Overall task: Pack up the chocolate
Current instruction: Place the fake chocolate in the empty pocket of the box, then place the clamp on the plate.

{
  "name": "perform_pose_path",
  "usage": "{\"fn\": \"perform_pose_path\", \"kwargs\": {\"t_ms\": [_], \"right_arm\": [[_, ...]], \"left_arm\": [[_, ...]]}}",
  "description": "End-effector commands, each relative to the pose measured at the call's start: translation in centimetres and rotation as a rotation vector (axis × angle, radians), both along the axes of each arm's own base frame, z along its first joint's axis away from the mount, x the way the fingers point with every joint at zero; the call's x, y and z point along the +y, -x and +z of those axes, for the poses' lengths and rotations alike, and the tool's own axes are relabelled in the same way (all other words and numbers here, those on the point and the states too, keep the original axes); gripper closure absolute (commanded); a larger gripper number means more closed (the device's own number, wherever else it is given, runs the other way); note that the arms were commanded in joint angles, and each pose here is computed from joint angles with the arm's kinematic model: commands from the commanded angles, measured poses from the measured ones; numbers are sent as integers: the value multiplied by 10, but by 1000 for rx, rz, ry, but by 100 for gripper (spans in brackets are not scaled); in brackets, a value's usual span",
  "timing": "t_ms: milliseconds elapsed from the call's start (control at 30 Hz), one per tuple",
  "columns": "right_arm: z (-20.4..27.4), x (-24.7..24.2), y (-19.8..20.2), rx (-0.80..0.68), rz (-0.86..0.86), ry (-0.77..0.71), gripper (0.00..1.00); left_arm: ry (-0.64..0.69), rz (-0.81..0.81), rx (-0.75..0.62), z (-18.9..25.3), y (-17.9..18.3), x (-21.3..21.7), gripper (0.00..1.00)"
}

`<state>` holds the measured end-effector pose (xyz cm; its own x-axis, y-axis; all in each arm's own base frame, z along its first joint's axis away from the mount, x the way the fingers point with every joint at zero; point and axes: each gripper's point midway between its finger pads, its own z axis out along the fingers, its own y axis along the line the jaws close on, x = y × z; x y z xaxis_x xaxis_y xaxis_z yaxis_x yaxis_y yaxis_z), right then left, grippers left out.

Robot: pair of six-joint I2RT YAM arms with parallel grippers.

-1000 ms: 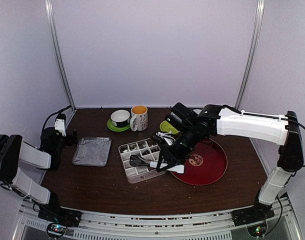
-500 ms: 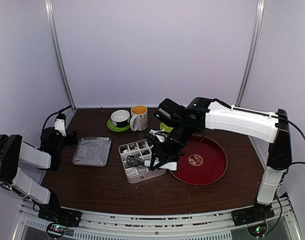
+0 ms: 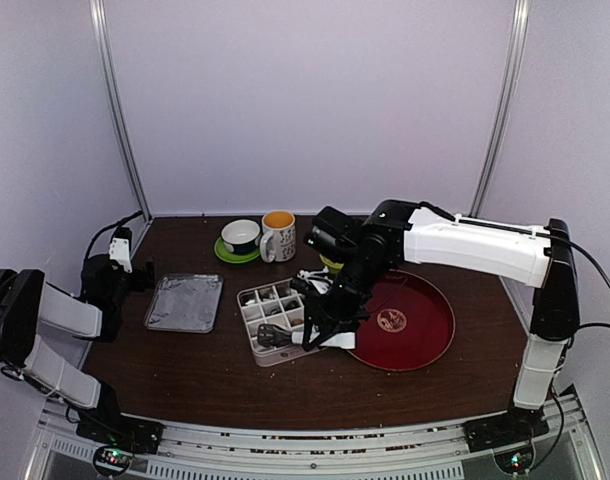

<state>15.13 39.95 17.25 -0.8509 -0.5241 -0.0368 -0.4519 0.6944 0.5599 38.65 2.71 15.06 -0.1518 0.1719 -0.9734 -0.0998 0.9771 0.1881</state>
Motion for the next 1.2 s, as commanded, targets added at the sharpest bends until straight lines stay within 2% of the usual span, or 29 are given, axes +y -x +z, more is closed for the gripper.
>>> {"fn": "perform_pose_path", "kwargs": {"t_ms": [0, 167, 267, 633, 733, 1000, 1167], "right_arm": [[8, 9, -2, -17, 1, -25, 80], [7, 10, -3, -26, 1, -23, 71], [8, 9, -5, -37, -1, -22, 69], [9, 9, -7, -44, -5, -20, 67], [10, 5, -12, -65, -37, -10, 71], [2, -67, -66, -200, -486, -20, 75], [1, -120, -77, -267, -668, 10, 74]], "left_arm": [[5, 14, -51, 14, -5, 4, 2], [5, 13, -50, 14, -5, 4, 2], [5, 15, -51, 14, -5, 4, 2], [5, 13, -50, 14, -5, 4, 2], [5, 13, -50, 14, -5, 4, 2], [5, 14, -50, 14, -5, 4, 2], [5, 14, -50, 14, -5, 4, 2]]}}
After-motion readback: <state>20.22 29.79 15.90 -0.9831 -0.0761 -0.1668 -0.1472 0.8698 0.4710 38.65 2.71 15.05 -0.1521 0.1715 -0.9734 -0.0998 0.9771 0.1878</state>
